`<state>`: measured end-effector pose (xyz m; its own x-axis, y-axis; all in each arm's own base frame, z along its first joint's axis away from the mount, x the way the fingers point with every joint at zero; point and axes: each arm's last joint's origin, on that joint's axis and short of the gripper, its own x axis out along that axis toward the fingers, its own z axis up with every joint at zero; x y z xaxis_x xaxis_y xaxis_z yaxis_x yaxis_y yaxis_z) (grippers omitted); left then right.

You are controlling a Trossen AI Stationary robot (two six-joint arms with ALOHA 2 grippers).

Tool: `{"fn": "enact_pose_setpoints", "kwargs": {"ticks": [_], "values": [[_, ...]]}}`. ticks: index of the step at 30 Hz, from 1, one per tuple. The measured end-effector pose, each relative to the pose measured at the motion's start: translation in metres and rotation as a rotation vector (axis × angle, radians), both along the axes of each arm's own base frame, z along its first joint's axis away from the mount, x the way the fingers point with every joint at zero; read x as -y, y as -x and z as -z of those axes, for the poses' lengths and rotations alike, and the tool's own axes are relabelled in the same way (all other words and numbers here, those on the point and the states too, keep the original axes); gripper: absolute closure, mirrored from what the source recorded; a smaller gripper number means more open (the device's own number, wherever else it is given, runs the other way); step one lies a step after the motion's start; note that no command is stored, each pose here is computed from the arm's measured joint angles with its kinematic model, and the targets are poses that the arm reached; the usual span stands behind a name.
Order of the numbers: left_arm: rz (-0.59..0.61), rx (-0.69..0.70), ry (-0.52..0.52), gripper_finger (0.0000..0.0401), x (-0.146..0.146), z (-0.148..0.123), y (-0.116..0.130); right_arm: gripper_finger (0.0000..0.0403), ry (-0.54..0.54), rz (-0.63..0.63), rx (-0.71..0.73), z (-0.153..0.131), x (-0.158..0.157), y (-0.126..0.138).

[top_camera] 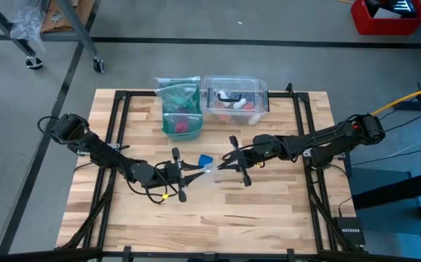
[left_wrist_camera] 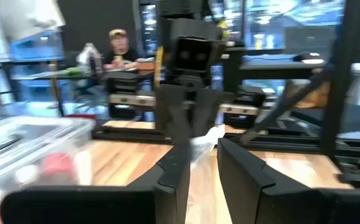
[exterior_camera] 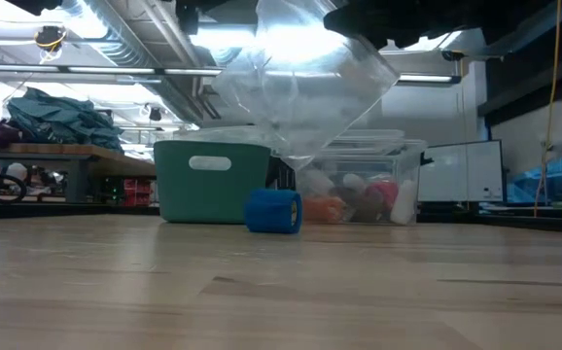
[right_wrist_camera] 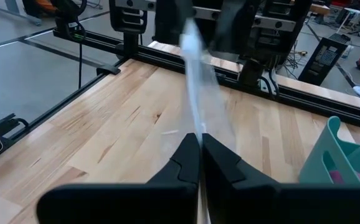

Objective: Roll bandage
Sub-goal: Open the transparent zip bag

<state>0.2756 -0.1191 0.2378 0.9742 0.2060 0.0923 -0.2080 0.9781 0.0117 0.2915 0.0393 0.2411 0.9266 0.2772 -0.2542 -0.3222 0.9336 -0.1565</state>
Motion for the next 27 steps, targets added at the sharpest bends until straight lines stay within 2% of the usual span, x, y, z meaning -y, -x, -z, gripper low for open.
{"fn": "enact_pose_setpoints", "kwargs": {"ticks": [3, 9, 19, 27], "values": [[0.060, 0.009, 0.002, 0.0310, -0.004, 0.000, -0.003, 0.0394, 0.000, 0.000, -0.001, 0.000, 0.000, 0.000], [0.033, 0.014, 0.024, 0.0295, -0.014, 0.000, -0.007, 0.0394, 0.000, 0.001, -0.001, 0.000, 0.000, 0.000], [0.062, 0.013, 0.024, 0.0329, -0.006, 0.000, -0.004, 0.0394, 0.000, 0.001, -0.001, 0.000, 0.000, 0.000], [0.075, 0.007, -0.003, 0.0327, -0.002, 0.000, -0.002, 0.0394, 0.000, 0.001, -0.001, 0.000, 0.000, 0.000]]}}
